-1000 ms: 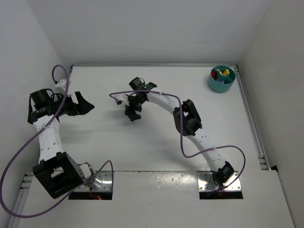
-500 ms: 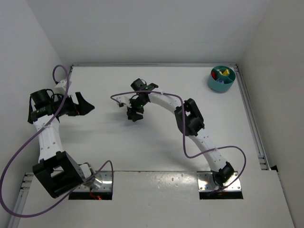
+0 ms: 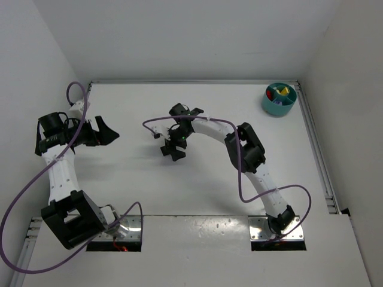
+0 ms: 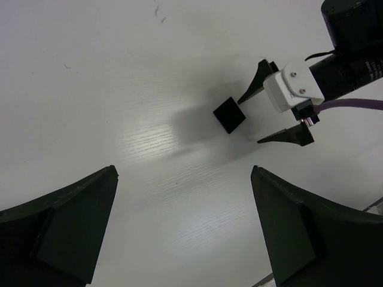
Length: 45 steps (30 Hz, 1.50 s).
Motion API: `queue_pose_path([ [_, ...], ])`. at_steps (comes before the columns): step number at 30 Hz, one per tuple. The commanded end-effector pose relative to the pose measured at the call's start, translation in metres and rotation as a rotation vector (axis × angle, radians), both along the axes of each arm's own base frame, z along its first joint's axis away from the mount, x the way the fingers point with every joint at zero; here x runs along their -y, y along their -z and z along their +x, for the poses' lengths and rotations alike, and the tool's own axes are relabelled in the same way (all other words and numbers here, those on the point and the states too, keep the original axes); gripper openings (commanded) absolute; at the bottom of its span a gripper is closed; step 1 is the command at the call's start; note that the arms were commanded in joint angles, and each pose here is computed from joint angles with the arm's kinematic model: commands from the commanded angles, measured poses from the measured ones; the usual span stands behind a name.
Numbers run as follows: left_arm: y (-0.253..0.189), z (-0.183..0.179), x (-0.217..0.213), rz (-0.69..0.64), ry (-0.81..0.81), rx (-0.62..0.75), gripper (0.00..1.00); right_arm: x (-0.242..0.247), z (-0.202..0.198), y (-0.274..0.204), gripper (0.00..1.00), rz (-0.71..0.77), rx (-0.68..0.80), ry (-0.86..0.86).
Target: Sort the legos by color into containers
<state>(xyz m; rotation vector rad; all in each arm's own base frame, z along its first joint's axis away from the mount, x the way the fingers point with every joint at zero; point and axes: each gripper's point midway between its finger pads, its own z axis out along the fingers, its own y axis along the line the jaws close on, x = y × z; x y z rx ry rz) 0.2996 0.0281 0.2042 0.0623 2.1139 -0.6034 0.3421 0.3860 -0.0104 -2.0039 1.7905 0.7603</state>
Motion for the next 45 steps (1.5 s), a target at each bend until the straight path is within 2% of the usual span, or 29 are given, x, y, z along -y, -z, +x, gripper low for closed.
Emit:
queue_pose_path([
  [1, -0.007, 0.0, 0.006, 0.002, 0.038, 0.038, 1.0, 0.028, -0.018, 0.047, 0.79, -0.166, -0.124, 0.148],
  [7, -0.004, -0.001, 0.007, -0.003, 0.038, 0.03, 1.0, 0.02, 0.003, 0.047, 0.84, -0.127, 0.006, 0.198],
  [17, -0.004, -0.001, 0.007, -0.003, 0.038, 0.03, 1.0, 0.009, 0.019, 0.054, 0.84, -0.154, 0.021, 0.109],
  [22, -0.004, -0.001, 0.007, -0.003, 0.038, 0.03, 1.0, 0.011, 0.001, 0.056, 0.8, -0.158, -0.019, 0.012],
  [32, -0.002, -0.001, 0.007, -0.013, 0.044, 0.025, 1.0, 0.032, -0.036, 0.075, 0.74, -0.278, -0.044, -0.076],
  [36, -0.002, -0.001, 0.007, -0.006, 0.048, 0.03, 1.0, 0.031, -0.041, 0.075, 0.65, -0.282, -0.045, -0.098],
  [45, 0.001, -0.002, 0.008, -0.011, 0.048, 0.022, 1.0, 0.025, -0.037, 0.076, 0.68, -0.295, -0.003, -0.038],
])
